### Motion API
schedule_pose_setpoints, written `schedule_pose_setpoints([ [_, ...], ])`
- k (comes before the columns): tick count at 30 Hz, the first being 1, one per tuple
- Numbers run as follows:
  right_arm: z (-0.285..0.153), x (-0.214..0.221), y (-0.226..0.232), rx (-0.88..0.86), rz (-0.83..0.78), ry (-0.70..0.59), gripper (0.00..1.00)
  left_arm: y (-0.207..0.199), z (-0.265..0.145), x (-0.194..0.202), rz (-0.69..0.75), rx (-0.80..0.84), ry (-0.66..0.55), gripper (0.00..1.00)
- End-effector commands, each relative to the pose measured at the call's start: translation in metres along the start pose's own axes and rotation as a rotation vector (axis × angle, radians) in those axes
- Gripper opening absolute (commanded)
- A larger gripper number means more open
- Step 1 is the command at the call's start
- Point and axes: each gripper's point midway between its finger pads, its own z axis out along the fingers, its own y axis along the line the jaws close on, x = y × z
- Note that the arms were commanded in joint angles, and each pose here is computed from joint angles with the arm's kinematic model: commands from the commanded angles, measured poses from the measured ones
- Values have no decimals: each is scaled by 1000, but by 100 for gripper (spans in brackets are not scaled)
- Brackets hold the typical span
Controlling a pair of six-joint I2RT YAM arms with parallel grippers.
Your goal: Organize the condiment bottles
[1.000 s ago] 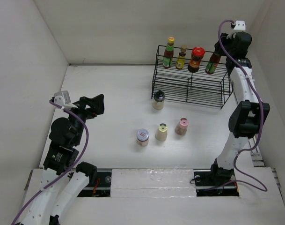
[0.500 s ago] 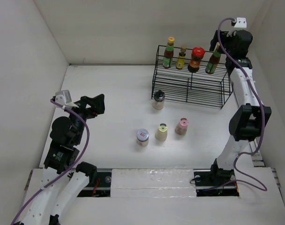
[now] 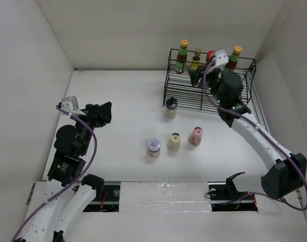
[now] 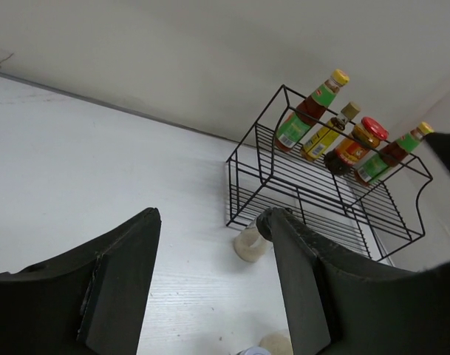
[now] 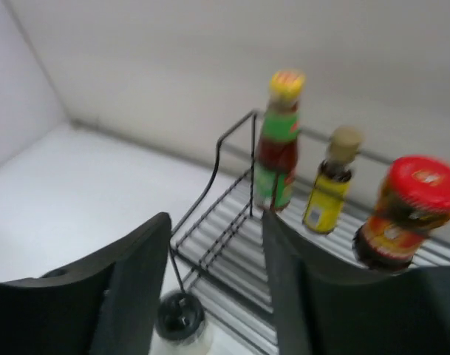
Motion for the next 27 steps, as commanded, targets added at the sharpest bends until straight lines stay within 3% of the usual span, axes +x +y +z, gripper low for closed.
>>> schedule_pose_setpoints([
  [1, 5, 66, 39, -83, 33, 113, 63, -10, 3, -11, 5, 43, -33, 57],
  [5, 1, 135, 73, -178, 49, 286, 83, -10, 3, -11, 5, 43, -33, 57],
  [10, -1, 190, 85, -183, 93, 419, 93, -10, 3, -11, 5, 43, -33, 58],
  [15, 11, 218, 93, -192, 106, 499, 98, -11, 5, -7, 7, 48, -19, 59],
  [22, 30, 245, 95, -167, 95, 555, 98, -10, 4, -10, 6, 44, -31, 60],
  [27, 27, 264, 98, -127, 69, 593, 79, -10, 4, -10, 5, 44, -31, 60],
])
